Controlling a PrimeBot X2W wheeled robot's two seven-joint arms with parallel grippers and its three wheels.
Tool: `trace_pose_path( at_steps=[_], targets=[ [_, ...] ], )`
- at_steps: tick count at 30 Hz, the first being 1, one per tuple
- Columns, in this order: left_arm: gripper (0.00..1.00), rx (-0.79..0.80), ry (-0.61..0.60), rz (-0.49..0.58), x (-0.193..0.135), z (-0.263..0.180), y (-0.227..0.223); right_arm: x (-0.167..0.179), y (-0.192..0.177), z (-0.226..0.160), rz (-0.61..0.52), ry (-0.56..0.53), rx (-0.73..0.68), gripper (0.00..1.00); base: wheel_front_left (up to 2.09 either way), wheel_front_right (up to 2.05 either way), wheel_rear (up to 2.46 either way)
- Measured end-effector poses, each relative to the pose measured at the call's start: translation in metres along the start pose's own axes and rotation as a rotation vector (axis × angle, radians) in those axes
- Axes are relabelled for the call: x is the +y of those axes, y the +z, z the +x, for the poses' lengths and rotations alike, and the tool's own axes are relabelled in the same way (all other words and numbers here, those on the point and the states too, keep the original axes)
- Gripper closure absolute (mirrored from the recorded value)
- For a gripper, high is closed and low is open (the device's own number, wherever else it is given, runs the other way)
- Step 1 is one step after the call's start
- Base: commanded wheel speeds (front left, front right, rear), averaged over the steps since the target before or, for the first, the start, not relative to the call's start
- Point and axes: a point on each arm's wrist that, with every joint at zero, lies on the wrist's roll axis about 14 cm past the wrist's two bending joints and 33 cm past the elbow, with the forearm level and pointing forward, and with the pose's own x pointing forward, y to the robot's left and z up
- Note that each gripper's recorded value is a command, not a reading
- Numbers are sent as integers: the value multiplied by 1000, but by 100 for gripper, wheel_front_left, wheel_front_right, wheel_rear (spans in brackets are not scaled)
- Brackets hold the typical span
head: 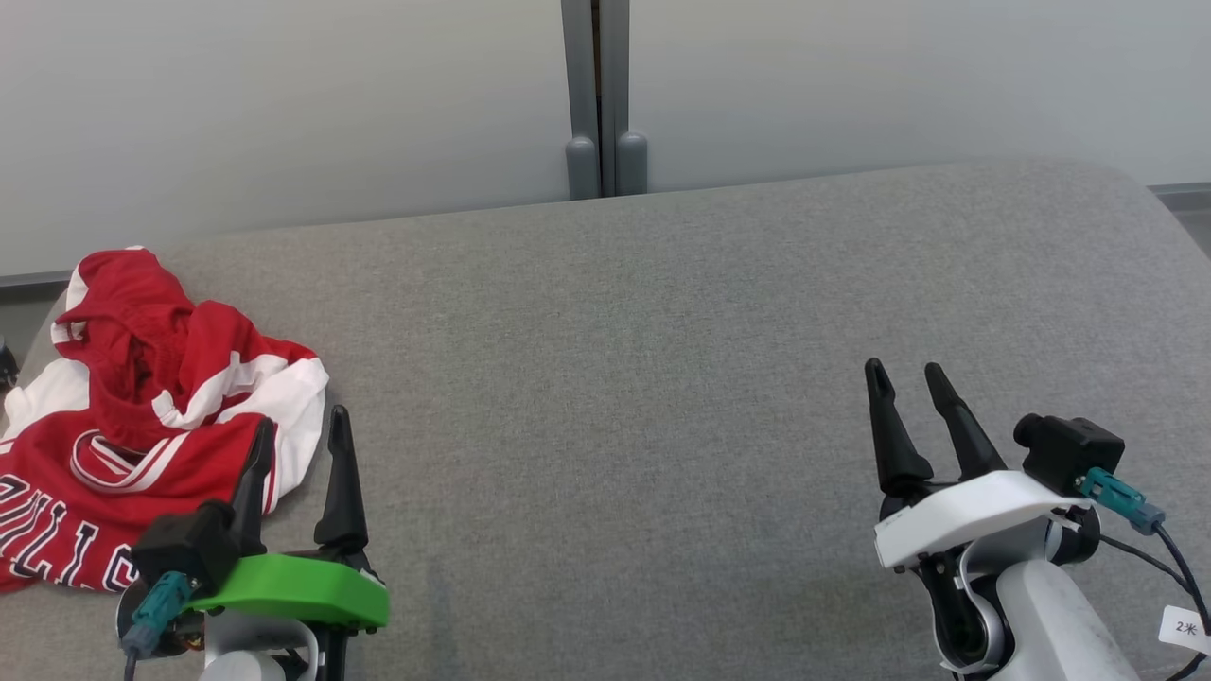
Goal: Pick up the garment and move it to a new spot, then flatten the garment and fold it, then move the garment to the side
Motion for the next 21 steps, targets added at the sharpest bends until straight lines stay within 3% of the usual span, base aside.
trace_pose_path(
  at_steps=[21],
  targets=[
    [0, -27, -34, 161, -5, -2, 3, 10, 3, 3, -158, 44, -22, 0, 0, 0, 0]
  ],
)
